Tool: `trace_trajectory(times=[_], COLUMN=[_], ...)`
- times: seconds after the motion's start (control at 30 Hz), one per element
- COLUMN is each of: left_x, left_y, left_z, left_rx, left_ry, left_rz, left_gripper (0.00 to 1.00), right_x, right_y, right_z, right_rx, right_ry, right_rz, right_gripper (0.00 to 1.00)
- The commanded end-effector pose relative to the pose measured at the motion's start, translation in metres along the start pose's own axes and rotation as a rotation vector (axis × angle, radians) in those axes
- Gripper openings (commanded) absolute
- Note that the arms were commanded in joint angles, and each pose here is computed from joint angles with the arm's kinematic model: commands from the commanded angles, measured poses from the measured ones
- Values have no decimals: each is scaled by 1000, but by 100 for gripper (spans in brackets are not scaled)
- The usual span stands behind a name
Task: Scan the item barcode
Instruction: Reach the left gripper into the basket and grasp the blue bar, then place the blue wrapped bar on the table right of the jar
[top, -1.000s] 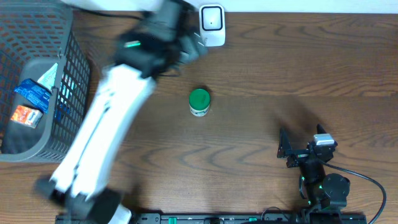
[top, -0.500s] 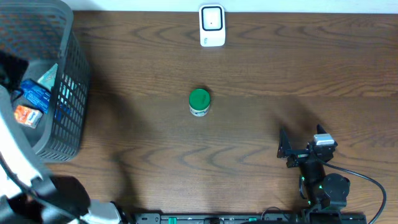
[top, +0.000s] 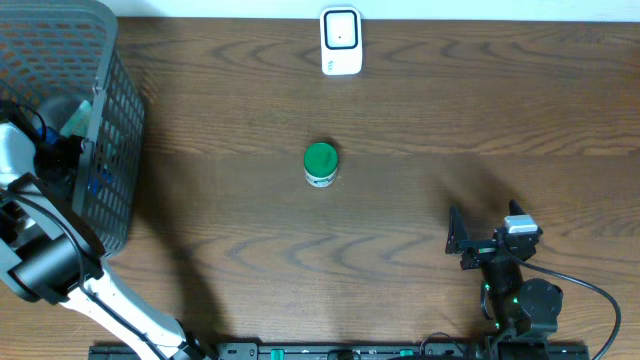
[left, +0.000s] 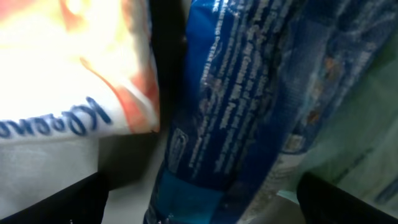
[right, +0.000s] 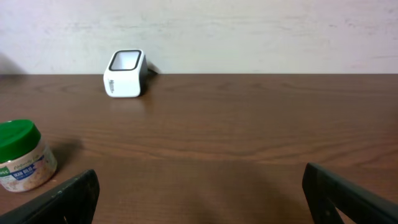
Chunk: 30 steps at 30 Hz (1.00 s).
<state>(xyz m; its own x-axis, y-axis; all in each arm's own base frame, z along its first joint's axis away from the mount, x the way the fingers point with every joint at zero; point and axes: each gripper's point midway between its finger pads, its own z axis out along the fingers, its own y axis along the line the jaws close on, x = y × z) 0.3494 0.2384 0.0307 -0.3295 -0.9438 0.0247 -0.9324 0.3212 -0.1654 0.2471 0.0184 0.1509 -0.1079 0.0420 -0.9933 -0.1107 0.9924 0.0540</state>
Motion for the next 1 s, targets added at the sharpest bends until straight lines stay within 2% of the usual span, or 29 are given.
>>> trace_trajectory(times=[0.0, 0.03, 0.07, 0.13, 0.2, 0.3, 0.4, 0.57, 0.6, 0.67, 0.77, 0.83, 0.9, 0.97], left_x=[7, 8, 9, 9, 2, -4, -9, 3, 13, 33, 81, 122, 164, 221], left_y=[8, 10, 11, 11, 6, 0, -10, -30, -32, -33, -46, -65, -89, -124], left_z=[35, 40, 43, 43, 24, -5, -51, -198, -241, -295, -369, -395, -399, -384], left_rx=[-25, -31, -36, -36, -10, 29, 88, 291, 356, 449, 629, 739, 814, 877], left_ry=[76, 86, 94, 94, 51, -13, -108, -424, -521, -645, -795, -817, -768, -639], left_rz=[9, 6, 5, 5, 8, 15, 29, 87, 96, 108, 183, 292, 408, 576], left_gripper=[98, 100, 82, 31, 24, 8, 7, 7, 7, 7, 8, 7, 7, 7], right_x=[1, 1, 1, 1, 1, 1, 1, 1, 1, 1, 1, 1, 1, 1], right_y=[2, 2, 2, 2, 2, 2, 2, 2, 2, 2, 2, 2, 2, 2], right_z=[0, 0, 0, 0, 0, 0, 0, 0, 0, 0, 0, 0, 0, 0], right_rx=[-6, -5, -5, -5, -5, -6, -5, -5, -5, -5, -5, -5, -5, -5], right_ry=[1, 1, 1, 1, 1, 1, 1, 1, 1, 1, 1, 1, 1, 1], right_rz=[-12, -12, -12, -12, -12, -12, -13, -12, -12, -13, -12, -12, -12, -12], right_gripper=[99, 99, 99, 99, 99, 99, 99, 99, 99, 99, 99, 99, 99, 99])
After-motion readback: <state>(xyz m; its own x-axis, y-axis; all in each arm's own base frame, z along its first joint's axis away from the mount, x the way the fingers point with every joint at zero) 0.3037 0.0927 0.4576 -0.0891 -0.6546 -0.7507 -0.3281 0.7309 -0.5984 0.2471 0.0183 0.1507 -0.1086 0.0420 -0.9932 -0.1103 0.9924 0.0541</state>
